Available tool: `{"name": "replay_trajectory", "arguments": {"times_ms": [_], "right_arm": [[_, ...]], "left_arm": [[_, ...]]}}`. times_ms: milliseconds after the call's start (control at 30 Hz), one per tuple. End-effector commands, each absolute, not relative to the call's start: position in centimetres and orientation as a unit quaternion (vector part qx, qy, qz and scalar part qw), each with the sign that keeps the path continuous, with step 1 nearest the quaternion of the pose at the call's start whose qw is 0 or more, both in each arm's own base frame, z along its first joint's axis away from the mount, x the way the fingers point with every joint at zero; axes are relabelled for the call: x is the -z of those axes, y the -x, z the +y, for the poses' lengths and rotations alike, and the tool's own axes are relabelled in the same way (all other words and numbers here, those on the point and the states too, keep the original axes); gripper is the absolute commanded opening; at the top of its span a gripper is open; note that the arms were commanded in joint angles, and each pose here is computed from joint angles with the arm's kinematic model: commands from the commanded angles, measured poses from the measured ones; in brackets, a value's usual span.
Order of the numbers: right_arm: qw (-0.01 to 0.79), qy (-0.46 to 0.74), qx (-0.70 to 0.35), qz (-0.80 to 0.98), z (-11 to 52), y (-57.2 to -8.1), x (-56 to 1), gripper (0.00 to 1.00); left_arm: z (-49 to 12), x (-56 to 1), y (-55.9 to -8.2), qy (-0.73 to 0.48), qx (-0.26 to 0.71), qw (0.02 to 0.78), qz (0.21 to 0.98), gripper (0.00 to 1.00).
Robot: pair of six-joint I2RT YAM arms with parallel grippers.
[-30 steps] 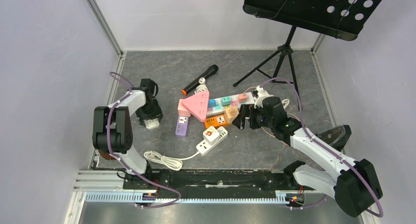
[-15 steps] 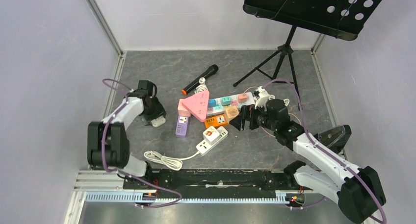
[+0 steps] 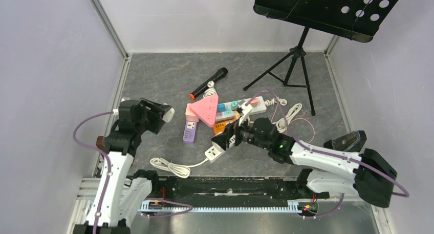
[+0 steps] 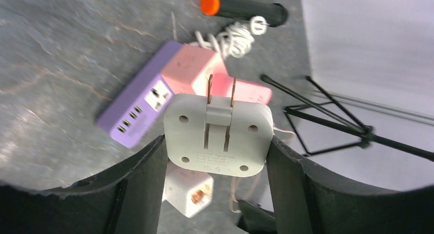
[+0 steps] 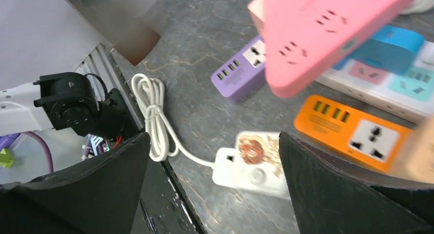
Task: Insert the plug
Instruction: Pick up the plug from the center of the board.
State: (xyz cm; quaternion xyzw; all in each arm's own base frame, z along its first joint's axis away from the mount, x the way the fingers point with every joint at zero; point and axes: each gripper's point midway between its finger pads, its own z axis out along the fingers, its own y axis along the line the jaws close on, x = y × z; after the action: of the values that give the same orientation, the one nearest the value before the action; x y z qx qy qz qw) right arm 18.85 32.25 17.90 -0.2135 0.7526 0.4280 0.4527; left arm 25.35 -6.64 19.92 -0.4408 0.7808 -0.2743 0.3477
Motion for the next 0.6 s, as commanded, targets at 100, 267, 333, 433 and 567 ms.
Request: {"name": "replay_trajectory", "arguments": {"times_ms": [100, 267, 333, 433, 567], "right_arm": [[0.577, 0.222, -0.459, 0.638, 38.7, -19.2, -26.9, 0.96], [0.619, 0.231, -0.467, 0.588, 41.4, -19.1, -29.3, 0.94], [0.632, 0.228, -0.471, 0.572, 42.3, -19.2, -30.0, 0.93], [0.646, 0.227, -0.481, 0.548, 43.4, -19.0, -31.1, 0.93], [0.651, 0.232, -0.483, 0.537, 45.6, -18.6, -31.5, 0.93]], "left_arm": [[-8.9, -24.0, -22.0, 0.513, 0.397, 0.303, 0.698, 0.46], [-9.0, -26.7, -20.2, 0.516, 0.436, 0.311, 0.669, 0.46], [-9.2, -27.5, -19.6, 0.515, 0.447, 0.310, 0.662, 0.46], [-9.3, -28.3, -18.9, 0.513, 0.455, 0.307, 0.660, 0.46], [-9.5, -29.1, -18.5, 0.510, 0.467, 0.308, 0.654, 0.46]]}}
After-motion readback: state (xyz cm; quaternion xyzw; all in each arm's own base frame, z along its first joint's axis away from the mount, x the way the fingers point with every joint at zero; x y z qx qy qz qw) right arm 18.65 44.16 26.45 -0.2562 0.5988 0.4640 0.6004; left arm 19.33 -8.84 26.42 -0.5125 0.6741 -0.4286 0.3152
